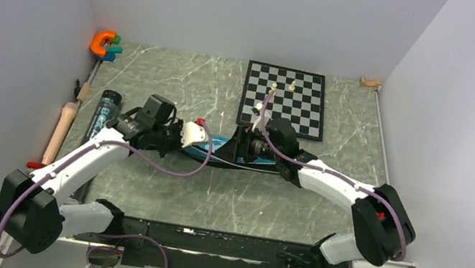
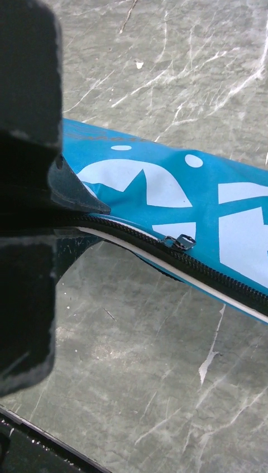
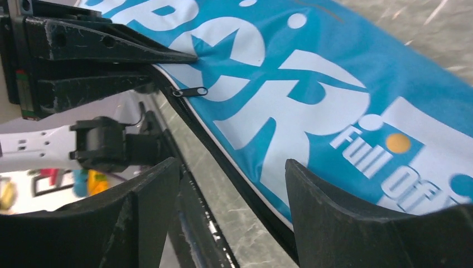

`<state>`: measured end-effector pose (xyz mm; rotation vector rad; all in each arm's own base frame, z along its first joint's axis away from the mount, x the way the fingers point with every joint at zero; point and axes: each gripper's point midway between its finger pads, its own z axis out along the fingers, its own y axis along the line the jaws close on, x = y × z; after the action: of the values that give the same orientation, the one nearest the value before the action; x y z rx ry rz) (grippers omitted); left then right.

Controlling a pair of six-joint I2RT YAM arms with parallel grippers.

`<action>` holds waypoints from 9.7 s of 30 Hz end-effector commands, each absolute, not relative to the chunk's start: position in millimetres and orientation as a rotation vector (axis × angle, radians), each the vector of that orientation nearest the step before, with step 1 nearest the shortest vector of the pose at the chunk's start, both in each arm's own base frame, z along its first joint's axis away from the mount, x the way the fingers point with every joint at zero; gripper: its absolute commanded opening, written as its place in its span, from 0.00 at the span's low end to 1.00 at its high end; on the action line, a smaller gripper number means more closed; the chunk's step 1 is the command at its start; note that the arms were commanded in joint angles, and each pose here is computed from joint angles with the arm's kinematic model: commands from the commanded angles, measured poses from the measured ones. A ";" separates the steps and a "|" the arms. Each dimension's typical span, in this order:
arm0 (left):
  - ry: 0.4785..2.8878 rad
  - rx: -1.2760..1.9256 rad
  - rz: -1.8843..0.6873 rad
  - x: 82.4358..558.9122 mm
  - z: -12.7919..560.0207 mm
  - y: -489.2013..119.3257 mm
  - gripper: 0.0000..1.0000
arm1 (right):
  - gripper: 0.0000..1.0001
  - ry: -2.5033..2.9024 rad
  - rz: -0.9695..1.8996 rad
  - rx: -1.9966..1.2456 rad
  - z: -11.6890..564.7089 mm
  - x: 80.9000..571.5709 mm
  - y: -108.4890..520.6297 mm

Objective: Pack up the badminton gear

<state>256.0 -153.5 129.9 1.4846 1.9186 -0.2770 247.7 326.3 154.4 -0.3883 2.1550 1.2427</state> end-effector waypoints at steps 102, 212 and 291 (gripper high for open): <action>1.931 1.471 0.138 277.5 174.4 -173.3 0.00 | 0.00 2.064 1.934 -0.454 175.3 265.5 397.8; 1.761 1.627 -0.149 282.8 231.6 -183.7 0.00 | 0.81 2.056 0.690 -0.366 218.1 274.3 192.1; 1.522 1.947 -0.656 221.9 215.5 -266.1 0.46 | 0.00 1.709 0.606 -0.951 285.2 181.2 271.2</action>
<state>218.9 -259.7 213.6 1.9102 1.5766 -0.6648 173.2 243.9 196.8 -1.0380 2.0166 0.5210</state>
